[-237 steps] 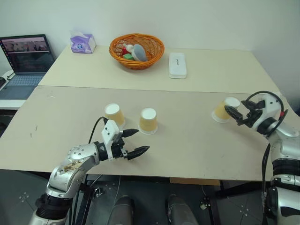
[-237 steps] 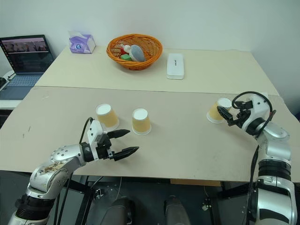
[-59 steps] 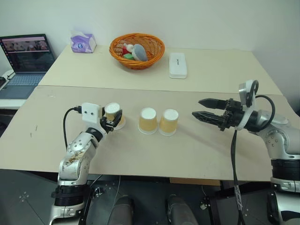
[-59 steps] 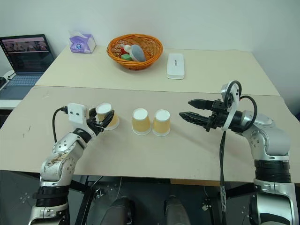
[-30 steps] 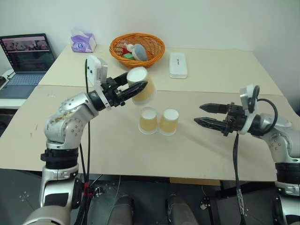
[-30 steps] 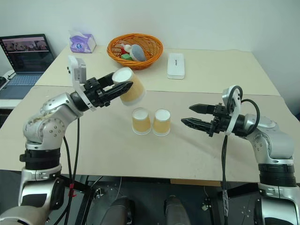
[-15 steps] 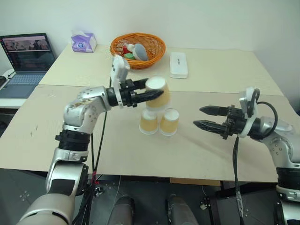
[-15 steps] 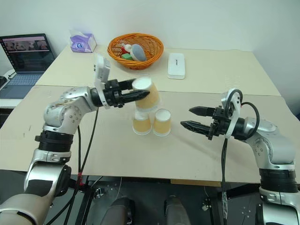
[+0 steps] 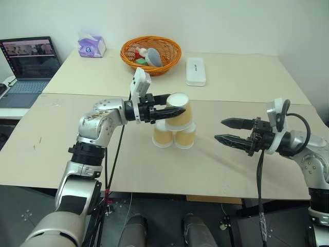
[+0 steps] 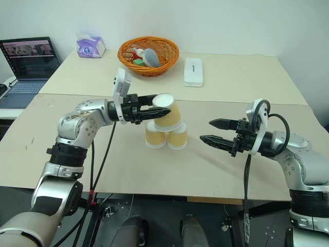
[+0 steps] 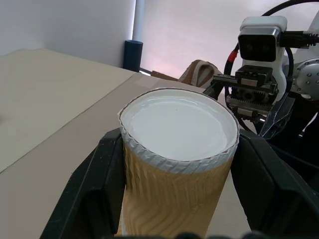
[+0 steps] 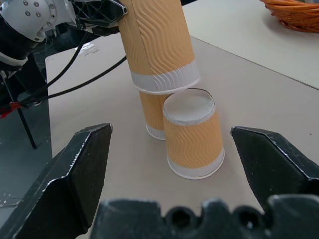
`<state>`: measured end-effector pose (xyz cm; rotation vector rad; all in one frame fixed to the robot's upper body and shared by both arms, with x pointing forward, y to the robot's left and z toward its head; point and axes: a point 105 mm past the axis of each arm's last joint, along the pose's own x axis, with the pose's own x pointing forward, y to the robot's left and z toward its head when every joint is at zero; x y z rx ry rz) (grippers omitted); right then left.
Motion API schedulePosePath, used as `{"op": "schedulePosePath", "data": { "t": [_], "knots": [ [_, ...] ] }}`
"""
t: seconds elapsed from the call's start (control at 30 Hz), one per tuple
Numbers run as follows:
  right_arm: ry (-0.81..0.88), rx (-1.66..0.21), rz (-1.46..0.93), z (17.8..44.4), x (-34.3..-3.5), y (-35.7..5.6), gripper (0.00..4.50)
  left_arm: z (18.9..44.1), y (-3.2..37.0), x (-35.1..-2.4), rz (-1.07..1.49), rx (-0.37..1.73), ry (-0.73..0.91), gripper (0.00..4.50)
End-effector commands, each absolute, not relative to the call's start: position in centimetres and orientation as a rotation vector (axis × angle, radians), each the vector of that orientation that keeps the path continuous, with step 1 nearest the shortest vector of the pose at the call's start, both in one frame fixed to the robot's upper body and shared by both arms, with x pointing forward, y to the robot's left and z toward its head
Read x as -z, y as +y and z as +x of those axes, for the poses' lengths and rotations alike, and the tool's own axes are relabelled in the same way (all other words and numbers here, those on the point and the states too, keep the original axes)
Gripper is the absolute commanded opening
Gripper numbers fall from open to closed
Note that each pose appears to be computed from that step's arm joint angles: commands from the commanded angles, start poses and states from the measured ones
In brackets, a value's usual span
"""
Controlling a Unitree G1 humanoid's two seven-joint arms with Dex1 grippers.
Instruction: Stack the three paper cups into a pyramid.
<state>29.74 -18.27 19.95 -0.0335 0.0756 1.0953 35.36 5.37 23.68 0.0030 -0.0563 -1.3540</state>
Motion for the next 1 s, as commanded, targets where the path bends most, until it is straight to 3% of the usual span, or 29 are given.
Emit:
{"op": "schedulePosePath", "data": {
  "t": [0.03, 0.83, 1.0],
  "knots": [
    [0.023, -1.105, -0.064, 29.4, -21.4, -18.2, 4.50, 35.3, 5.1, -24.9, 0.033, 1.366, -0.115, 2.76],
    [0.030, -1.085, -0.060, 29.6, -21.3, -18.4, 4.50, 36.3, 4.5, -24.6, 0.080, 1.337, -0.142, 2.76],
    [0.029, -1.083, -0.058, 29.7, -21.4, -18.5, 4.50, 36.4, 4.7, -24.6, 0.086, 1.322, -0.141, 4.32]
  ]
}}
